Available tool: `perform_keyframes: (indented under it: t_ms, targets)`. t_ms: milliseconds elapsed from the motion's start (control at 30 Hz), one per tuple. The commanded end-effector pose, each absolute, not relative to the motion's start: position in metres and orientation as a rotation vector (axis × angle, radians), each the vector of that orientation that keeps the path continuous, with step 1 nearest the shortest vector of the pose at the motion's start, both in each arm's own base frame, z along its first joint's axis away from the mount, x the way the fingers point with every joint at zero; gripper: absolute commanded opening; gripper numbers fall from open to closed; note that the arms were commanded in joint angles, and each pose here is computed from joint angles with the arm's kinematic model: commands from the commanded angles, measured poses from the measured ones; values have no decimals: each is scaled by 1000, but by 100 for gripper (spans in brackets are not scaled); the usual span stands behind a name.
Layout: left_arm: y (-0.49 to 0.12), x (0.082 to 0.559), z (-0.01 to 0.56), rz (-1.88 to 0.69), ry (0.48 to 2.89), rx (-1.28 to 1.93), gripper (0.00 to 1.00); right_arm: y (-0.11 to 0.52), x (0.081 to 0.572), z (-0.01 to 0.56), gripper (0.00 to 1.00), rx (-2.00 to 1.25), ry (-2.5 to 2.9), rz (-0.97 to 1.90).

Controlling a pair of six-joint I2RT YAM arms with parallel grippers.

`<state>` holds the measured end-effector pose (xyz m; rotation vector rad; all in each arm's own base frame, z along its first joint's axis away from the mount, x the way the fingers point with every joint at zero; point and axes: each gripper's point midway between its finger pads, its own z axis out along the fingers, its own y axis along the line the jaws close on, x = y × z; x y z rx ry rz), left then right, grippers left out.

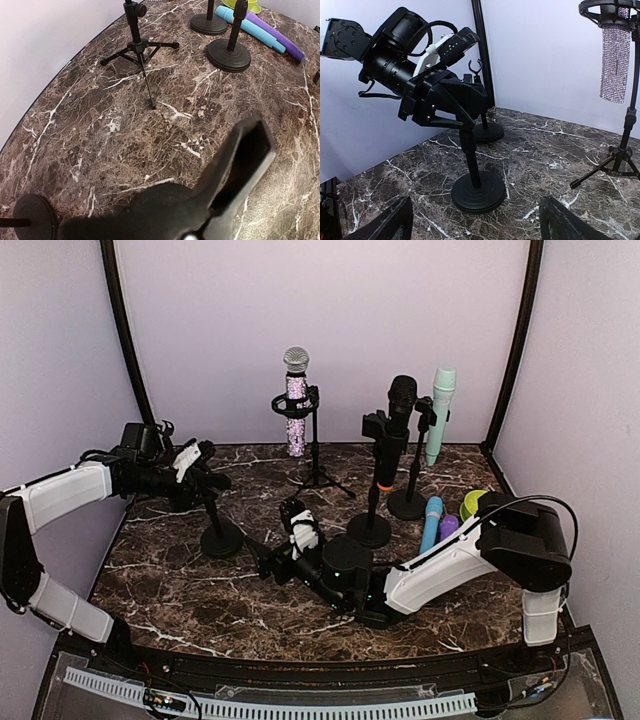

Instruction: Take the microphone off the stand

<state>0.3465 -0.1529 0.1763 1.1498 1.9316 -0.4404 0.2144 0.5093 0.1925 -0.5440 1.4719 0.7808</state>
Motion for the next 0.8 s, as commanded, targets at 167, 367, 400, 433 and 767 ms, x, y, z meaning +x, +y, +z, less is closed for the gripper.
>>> perform_keyframes:
  t_ms: [167,367,400,433,767]
  targets:
    - [-144,362,179,-313,1899,1171,22,506,216,204,87,-510,1462,798]
    - [-105,387,182,-211,1957,1088,20,506,216,201,87,-509,1466,797]
    - [-94,393,185,-194,1964,1065,20,506,216,201,87,-509,1465,797]
    - [-84,397,187,-172,1966,1045,20,505,216,201,87,-508,1465,798]
    - [-20,405,192,-45,2032,944,20,503,217,201,87,-502,1463,797]
